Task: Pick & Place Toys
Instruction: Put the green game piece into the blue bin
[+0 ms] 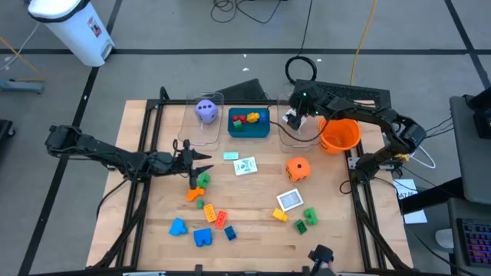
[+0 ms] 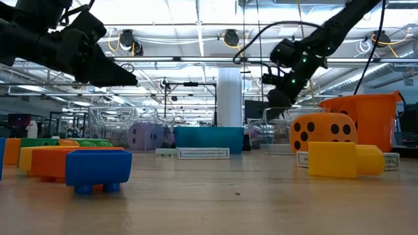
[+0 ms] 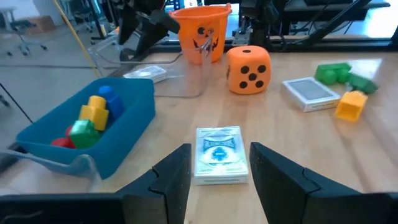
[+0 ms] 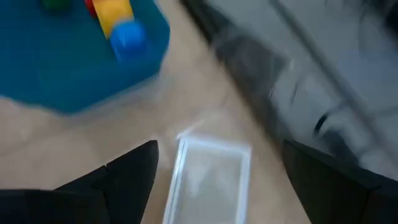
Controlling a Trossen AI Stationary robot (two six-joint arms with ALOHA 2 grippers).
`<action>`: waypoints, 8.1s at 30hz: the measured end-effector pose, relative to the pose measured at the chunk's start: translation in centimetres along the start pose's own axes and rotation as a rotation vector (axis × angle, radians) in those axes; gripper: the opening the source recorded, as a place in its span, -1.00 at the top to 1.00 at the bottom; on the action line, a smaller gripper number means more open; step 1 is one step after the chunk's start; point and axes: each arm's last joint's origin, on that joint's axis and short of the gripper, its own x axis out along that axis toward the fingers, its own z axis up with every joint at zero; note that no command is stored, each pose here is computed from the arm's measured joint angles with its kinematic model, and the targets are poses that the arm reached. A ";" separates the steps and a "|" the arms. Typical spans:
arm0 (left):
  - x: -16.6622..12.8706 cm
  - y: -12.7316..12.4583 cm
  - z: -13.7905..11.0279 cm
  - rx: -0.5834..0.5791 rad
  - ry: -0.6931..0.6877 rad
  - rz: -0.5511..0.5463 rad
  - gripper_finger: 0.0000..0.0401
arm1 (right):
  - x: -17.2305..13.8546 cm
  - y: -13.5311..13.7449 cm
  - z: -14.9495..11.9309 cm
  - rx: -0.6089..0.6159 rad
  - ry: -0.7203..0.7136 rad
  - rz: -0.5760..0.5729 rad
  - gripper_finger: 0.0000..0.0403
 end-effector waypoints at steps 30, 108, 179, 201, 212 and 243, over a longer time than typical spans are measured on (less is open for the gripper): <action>1.0 6.3 0.6 0.094 -0.055 0.132 0.15 | -3.3 14.6 3.3 -0.125 -0.414 0.351 -0.61; -1.1 -4.3 -6.4 -0.675 0.485 0.085 0.25 | -1.6 27.8 0.1 -0.207 -0.470 0.747 -0.61; 8.2 -7.7 8.1 0.319 0.064 -0.105 0.92 | -1.7 25.3 3.8 0.270 -0.750 0.940 -0.61; 8.2 -7.6 8.2 0.290 0.069 -0.099 0.69 | -2.1 25.2 4.1 0.222 -0.822 0.926 0.09; 8.5 -7.1 8.2 0.263 0.075 -0.079 0.31 | -2.1 25.2 4.1 0.201 -0.833 0.915 0.35; -2.1 -4.1 8.8 0.039 0.391 -0.121 0.11 | 0.6 22.2 5.9 0.193 -0.596 0.756 0.33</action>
